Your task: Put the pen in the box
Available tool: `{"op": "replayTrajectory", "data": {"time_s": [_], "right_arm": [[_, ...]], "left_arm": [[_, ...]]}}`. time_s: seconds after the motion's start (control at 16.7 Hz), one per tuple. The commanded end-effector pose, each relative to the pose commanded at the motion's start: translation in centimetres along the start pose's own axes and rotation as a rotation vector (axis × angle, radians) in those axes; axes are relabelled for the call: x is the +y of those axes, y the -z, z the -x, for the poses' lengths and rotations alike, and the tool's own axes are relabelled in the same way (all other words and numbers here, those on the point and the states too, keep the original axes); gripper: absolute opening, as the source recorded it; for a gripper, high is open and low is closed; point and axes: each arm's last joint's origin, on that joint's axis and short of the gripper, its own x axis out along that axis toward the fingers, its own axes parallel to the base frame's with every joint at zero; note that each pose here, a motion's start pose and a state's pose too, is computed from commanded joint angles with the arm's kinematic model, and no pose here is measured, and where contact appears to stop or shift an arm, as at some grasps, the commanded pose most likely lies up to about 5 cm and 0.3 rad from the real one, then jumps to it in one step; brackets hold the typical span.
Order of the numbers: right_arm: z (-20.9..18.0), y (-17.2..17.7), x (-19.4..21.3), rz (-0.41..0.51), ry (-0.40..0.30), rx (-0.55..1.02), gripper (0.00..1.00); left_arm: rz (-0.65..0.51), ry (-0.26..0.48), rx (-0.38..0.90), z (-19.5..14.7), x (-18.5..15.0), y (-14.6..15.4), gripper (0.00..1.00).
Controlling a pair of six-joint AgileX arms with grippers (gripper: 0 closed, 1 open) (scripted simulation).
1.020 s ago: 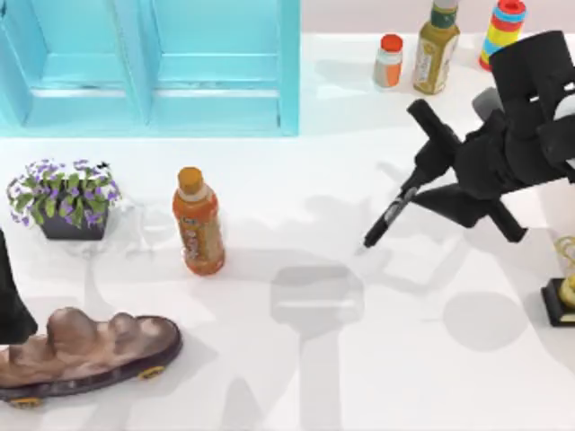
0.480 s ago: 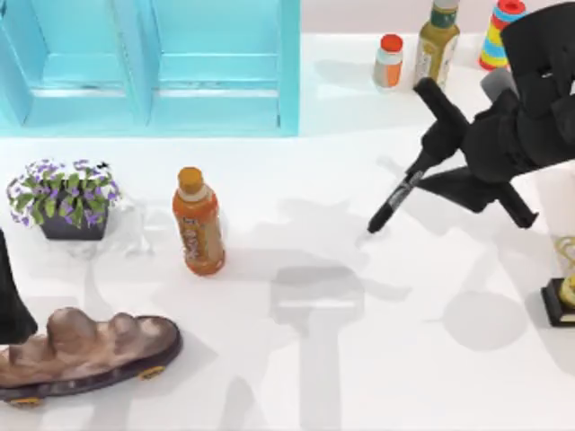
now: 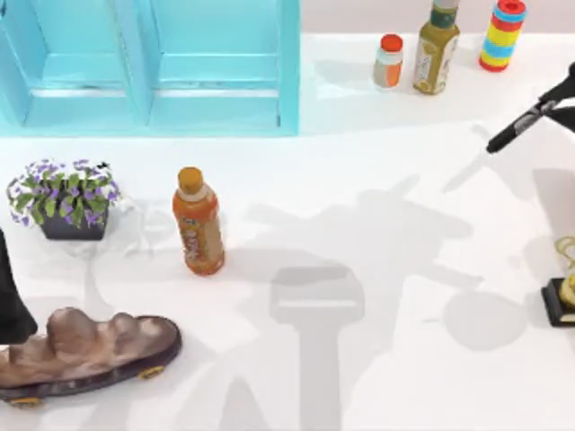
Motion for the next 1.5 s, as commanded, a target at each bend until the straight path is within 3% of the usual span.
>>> {"op": "replayTrajectory", "data": {"time_s": [0.42,0.66,0.9,1.5], "right_arm": [[9.5,-7.0,-10.9,-0.252,0.079,-0.258,0.0],[14.0,-7.7,-17.1,-0.422,0.137,-0.364,0.0],[16.5,-7.2,-20.8,-0.545,0.167,-0.414,0.0],[15.1,-7.2,-20.5,-0.557,0.172,-0.394,0.0]], "left_arm": [[0.0,0.0,0.0,0.0,0.0,0.0,1.0],[0.0,0.0,0.0,0.0,0.0,0.0,1.0],[0.0,0.0,0.0,0.0,0.0,0.0,1.0],[0.0,0.0,0.0,0.0,0.0,0.0,1.0]]}}
